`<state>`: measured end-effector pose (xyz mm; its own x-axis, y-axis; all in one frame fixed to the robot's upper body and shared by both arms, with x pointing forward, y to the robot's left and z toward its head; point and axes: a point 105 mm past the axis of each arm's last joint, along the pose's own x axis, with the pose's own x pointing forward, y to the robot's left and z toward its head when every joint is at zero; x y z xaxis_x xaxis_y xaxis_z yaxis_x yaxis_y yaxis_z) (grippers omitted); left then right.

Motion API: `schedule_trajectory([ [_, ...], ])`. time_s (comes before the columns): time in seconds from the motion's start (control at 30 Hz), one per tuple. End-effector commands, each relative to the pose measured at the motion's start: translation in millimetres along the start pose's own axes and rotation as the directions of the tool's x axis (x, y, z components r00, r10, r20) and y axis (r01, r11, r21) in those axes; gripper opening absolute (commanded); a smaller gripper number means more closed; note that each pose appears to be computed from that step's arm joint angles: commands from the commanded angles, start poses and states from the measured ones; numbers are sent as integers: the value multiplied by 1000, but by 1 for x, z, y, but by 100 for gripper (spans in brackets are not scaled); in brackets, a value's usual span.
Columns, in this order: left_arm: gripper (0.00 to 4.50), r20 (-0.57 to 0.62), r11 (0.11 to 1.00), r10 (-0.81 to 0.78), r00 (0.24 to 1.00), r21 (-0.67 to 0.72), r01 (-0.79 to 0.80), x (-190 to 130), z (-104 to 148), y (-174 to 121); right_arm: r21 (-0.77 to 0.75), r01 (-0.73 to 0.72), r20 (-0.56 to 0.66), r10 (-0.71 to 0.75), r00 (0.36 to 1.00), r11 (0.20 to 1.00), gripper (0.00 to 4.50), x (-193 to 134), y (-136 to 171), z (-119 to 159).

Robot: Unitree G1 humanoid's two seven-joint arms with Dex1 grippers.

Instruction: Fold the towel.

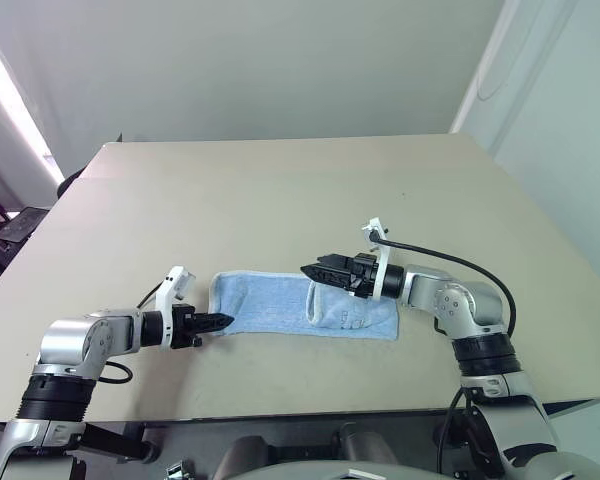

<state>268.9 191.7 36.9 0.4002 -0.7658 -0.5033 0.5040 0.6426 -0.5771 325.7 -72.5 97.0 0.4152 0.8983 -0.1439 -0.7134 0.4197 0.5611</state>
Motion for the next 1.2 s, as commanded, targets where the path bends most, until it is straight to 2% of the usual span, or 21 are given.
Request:
schedule_trajectory([
  [0.03, 2, 25, 998, 50, 998, 27, -51, -14, 7, 6, -51, -9, 53, 11, 999, 999, 450, -2, 4, 17],
  [0.2, 2, 70, 974, 216, 974, 59, -220, -60, 15, 30, -62, -17, 56, 21, 998, 998, 450, -8, 4, 18],
  [0.37, 2, 81, 908, 407, 910, 71, -412, -124, 7, 55, -19, -14, 27, 14, 1000, 1000, 450, -19, 0, 14],
  [0.47, 2, 125, 871, 480, 868, 47, -488, -162, 12, 59, -36, -4, 13, 5, 1000, 999, 450, -25, -2, 15],
  [0.57, 2, 153, 863, 485, 861, 77, -499, -176, 22, 53, -53, 13, -7, -13, 1000, 999, 450, -27, -6, 15],
  [0.77, 2, 201, 926, 309, 929, 158, -343, -136, 49, 14, -75, 14, -26, -16, 1000, 997, 450, -23, -7, 15],
  [0.9, 2, 147, 967, 116, 982, 209, -145, -86, 44, -23, -68, 5, 6, -5, 1000, 998, 450, -24, -4, 22],
  [1.07, 2, 72, 971, -21, 997, 239, 3, -40, 38, -45, -98, 61, 8, -60, 998, 993, 450, -37, -13, 25],
  [1.2, 2, 37, 964, -98, 995, 252, 85, -16, 38, -56, -107, 95, 14, -94, 996, 990, 450, -46, -18, 27],
])
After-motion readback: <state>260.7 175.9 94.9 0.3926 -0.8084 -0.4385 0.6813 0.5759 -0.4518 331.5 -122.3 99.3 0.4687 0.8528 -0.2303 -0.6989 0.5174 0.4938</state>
